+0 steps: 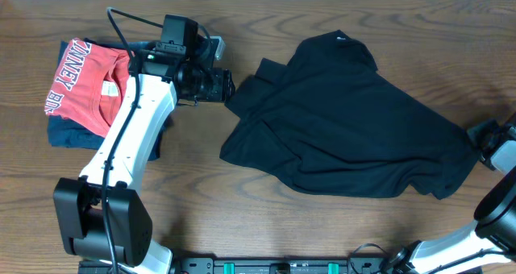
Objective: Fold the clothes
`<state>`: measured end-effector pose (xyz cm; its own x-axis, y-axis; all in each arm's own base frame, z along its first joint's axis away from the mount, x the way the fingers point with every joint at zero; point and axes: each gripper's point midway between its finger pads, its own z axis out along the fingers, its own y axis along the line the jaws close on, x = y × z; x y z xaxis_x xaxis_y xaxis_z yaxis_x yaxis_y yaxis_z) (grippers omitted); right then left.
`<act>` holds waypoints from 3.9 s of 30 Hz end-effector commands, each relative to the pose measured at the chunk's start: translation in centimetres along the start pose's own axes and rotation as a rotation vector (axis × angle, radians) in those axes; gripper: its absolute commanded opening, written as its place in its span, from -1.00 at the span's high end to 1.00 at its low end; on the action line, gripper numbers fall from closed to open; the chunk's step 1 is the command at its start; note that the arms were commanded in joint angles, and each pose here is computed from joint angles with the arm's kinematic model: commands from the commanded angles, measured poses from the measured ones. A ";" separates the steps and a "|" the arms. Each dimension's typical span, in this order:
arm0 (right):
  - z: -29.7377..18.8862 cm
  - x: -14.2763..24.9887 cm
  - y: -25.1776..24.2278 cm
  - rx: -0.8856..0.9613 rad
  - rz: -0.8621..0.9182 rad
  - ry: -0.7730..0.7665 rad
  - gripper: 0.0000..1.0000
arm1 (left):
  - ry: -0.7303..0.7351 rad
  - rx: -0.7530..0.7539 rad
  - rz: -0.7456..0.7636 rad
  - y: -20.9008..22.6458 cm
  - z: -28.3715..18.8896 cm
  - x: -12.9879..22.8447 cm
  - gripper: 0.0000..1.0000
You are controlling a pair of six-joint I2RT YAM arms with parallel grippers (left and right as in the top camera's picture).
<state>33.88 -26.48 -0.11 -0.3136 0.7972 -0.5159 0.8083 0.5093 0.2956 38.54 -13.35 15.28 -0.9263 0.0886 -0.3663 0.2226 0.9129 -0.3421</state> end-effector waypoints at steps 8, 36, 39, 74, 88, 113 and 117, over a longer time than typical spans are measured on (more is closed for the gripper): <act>-4.3 -11.8 12.5 -0.547 0.060 -0.144 0.97 | 0.003 0.018 0.008 -0.7 -0.2 0.2 -0.12; -13.0 -0.4 4.3 0.054 -0.054 0.509 -0.98 | 0.043 0.070 -0.006 -1.7 -0.7 1.3 -0.98; -11.9 2.4 2.0 0.077 0.000 0.583 -0.99 | 0.055 0.068 -0.009 -2.0 -1.8 2.1 -0.98; -19.4 -1.4 -9.3 0.407 0.286 0.209 0.21 | -0.031 0.065 0.071 -3.9 -8.0 3.5 -0.96; -21.4 0.7 -0.7 -0.034 0.111 0.317 -0.34 | 0.208 0.075 0.071 -4.1 -2.4 10.3 -0.96; -17.9 7.0 -2.1 0.022 0.078 0.443 -0.44 | 0.426 0.082 0.143 -3.5 12.8 17.0 0.30; -17.1 8.2 -3.7 0.093 0.102 0.449 -0.43 | 0.453 -0.056 0.091 -1.0 11.9 17.2 0.87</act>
<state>20.82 -16.30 9.28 -0.4213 0.9025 -0.0895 0.8538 0.4280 0.2964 25.78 -19.57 -0.29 -0.9268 0.3750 -0.0201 0.3552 0.8581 -0.3709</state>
